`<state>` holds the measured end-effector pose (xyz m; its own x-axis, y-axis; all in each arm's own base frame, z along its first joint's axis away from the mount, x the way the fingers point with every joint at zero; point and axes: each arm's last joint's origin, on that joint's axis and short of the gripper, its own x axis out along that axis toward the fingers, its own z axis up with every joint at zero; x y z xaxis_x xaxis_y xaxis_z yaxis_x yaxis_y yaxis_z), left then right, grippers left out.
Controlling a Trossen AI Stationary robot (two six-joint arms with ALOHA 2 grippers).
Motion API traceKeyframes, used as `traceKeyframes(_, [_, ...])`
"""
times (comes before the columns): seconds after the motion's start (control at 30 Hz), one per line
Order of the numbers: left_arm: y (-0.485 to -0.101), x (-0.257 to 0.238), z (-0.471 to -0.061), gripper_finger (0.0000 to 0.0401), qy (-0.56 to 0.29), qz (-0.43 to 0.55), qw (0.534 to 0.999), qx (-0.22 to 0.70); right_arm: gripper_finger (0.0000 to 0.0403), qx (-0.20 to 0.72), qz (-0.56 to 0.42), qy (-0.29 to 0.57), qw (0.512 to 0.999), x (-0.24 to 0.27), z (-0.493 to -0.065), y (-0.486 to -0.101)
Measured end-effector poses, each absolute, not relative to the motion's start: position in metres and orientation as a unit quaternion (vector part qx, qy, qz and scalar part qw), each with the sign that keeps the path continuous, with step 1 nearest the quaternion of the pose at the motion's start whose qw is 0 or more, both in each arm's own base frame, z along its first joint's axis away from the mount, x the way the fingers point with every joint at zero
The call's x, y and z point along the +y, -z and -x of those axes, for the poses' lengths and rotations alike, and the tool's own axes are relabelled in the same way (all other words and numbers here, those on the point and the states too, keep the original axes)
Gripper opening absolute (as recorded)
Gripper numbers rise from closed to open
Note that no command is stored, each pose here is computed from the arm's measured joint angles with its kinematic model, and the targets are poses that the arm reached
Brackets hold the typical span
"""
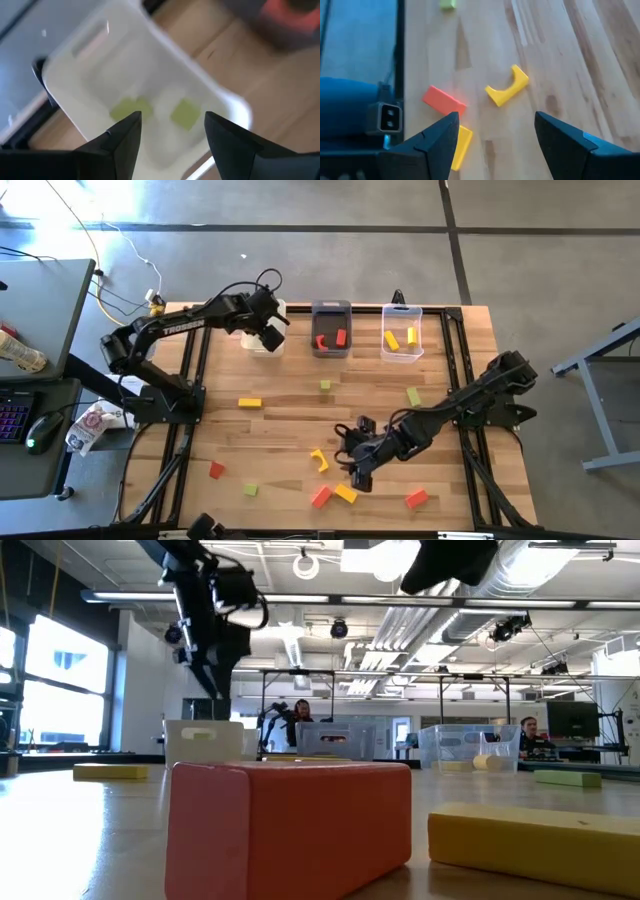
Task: Sort & place blocks by color
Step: Put the yellow block into the transparent bin
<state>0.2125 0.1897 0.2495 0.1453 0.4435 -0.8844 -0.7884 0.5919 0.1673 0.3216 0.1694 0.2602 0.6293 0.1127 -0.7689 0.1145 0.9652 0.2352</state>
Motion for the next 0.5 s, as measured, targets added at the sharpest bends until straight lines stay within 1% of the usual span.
traceKeyframes(0.13, [-0.278,0.175,-0.216,0.0204,-0.406,0.153,0.768,0.471,0.0248,0.42,-0.151,-0.011,0.895,0.171,-0.324,-0.264])
traceKeyframes(0.27, [-0.306,0.151,-0.213,0.0204,-0.396,0.154,0.791,0.44,0.0248,0.406,-0.159,-0.016,0.9,0.173,-0.327,-0.279])
traceKeyframes(0.37, [-0.32,0.131,-0.207,0.0204,-0.386,0.162,0.805,0.42,0.0247,0.392,-0.147,-0.021,0.908,0.176,-0.328,-0.292])
traceKeyframes(0.5, [-0.328,0.107,-0.198,0.0204,-0.357,0.19,0.812,0.422,0.0247,0.388,-0.129,-0.01,0.912,0.179,-0.325,-0.3])
